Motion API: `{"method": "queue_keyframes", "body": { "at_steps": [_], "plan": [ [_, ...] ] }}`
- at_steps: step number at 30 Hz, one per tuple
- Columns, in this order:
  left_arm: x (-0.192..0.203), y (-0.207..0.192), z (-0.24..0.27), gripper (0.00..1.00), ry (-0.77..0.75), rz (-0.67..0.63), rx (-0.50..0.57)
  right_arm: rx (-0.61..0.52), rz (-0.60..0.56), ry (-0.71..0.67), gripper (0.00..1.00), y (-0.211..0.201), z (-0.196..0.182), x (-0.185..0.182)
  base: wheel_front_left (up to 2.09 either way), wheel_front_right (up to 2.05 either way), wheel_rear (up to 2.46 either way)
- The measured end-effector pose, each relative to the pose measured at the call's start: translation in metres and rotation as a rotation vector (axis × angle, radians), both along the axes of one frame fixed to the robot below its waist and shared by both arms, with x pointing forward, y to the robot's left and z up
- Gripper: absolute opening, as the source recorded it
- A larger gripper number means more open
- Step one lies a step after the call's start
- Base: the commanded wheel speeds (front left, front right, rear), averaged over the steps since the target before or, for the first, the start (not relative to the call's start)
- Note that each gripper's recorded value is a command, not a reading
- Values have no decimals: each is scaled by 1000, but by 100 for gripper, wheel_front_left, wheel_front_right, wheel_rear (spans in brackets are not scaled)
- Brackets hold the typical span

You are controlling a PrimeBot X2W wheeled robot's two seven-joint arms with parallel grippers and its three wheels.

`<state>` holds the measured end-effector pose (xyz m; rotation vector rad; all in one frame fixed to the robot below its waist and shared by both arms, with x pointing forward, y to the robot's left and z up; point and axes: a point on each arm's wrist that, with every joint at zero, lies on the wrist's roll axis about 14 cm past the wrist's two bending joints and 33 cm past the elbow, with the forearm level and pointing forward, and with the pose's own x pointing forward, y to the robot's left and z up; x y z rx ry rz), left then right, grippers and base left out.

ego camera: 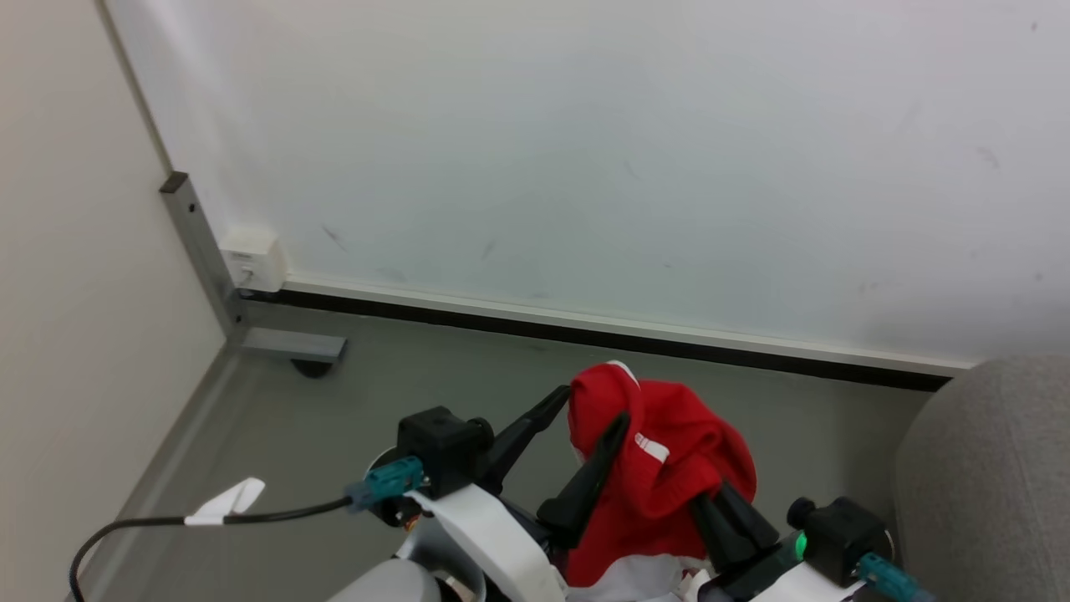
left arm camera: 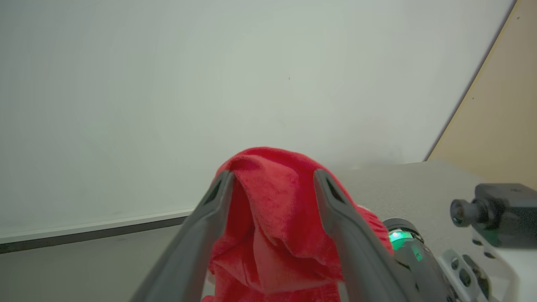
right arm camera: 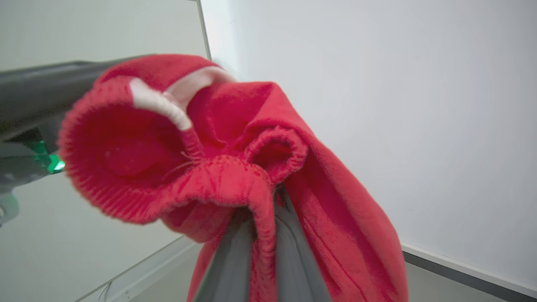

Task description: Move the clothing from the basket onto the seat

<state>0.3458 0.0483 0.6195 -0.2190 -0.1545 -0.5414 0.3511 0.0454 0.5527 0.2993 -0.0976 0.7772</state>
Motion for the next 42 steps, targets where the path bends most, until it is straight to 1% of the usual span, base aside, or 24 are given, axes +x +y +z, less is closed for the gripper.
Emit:
{"method": "queue_keyframes", "body": {
  "at_steps": [3,6,12,17,22,24,29,35,39,42],
  "plan": [
    [2,-11,-4,100,4,-35,3,40,-77,3,0,-23,6,10,0,0,0],
    [3,-23,-6,100,-6,-75,7,33,-146,-5,0,-49,6,17,0,0,0],
    [1,-58,-10,100,-24,-200,10,7,-327,-54,0,-116,13,28,0,0,0],
    [-2,-90,-17,100,-41,-314,41,0,-465,-94,0,-166,25,25,0,0,0],
    [-7,-125,-25,100,-48,-433,64,-8,-602,-128,0,-214,37,14,0,0,0],
    [-9,-137,-30,100,-49,-473,81,-12,-648,-137,0,-228,41,7,0,0,0],
    [-17,-165,-41,100,-33,-568,80,-14,-748,-144,0,-259,46,-9,0,0,0],
    [-20,-183,-47,100,-15,-626,61,-41,-805,-143,0,-278,48,-16,0,0,0],
    [-16,-185,-49,100,-16,-635,59,-74,-807,-162,0,-286,59,-6,0,0,0],
    [-7,-184,-51,100,-24,-630,64,-7,-815,-171,0,-296,75,8,0,0,0]
  ]
}}
